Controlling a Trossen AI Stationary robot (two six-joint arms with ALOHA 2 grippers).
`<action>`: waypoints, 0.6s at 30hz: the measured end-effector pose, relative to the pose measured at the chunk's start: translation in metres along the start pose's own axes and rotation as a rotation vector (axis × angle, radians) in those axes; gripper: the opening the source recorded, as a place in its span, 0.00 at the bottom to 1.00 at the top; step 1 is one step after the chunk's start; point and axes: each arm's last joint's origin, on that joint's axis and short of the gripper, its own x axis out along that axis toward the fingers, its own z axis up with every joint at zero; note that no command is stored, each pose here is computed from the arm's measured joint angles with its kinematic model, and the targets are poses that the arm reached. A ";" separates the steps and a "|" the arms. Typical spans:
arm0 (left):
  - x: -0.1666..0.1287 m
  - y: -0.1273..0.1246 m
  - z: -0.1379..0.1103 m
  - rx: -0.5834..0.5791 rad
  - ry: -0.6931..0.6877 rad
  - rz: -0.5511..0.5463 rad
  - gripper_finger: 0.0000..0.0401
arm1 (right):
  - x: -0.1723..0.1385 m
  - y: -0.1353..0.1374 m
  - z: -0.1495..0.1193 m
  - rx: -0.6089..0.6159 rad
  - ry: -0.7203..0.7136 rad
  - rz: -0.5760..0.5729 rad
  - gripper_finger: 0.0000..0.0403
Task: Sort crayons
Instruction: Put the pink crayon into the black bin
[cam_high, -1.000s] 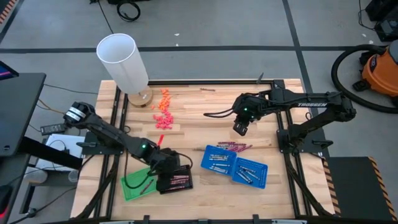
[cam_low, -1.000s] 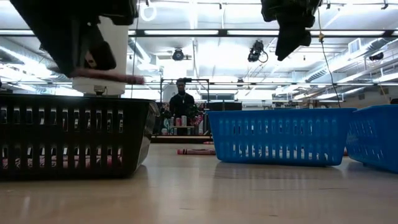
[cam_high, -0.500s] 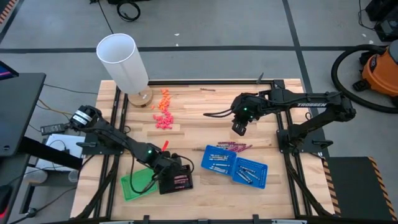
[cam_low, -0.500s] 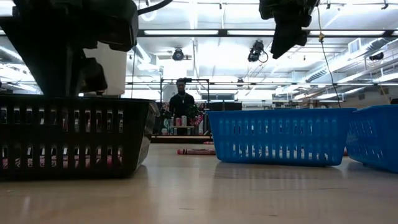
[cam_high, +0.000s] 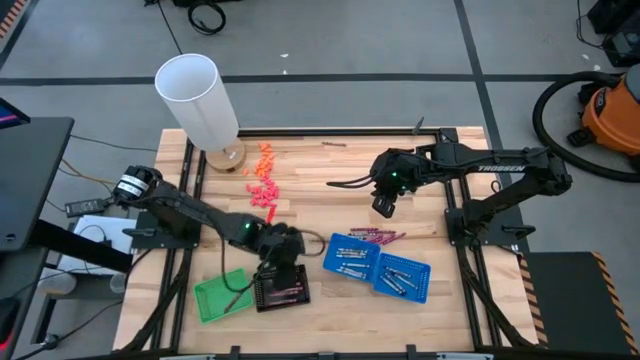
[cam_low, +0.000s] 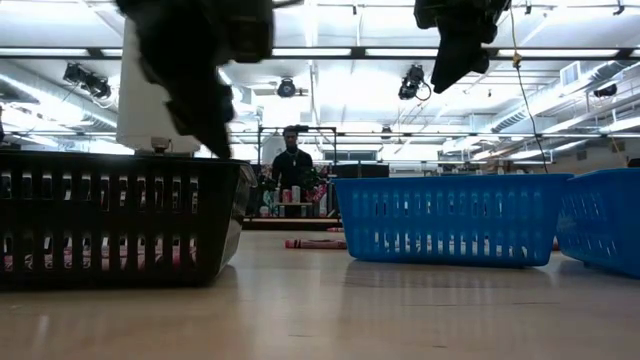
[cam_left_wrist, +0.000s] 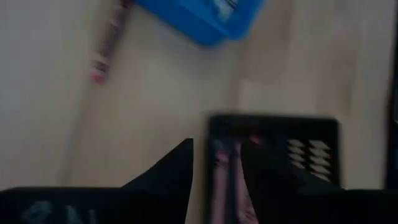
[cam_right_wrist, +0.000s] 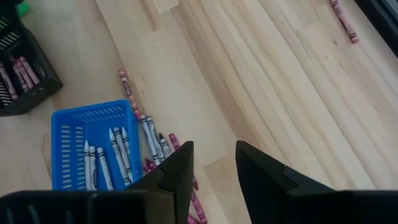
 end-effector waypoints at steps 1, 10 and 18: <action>0.002 0.004 0.004 0.000 -0.012 0.006 0.36 | 0.000 0.000 0.000 -0.004 0.000 0.000 0.32; 0.032 0.033 0.025 -0.008 -0.083 0.044 0.35 | 0.000 0.001 0.000 -0.016 0.004 0.021 0.32; 0.050 0.049 0.028 0.203 -0.072 0.126 0.35 | 0.000 0.001 0.000 -0.042 0.003 0.028 0.32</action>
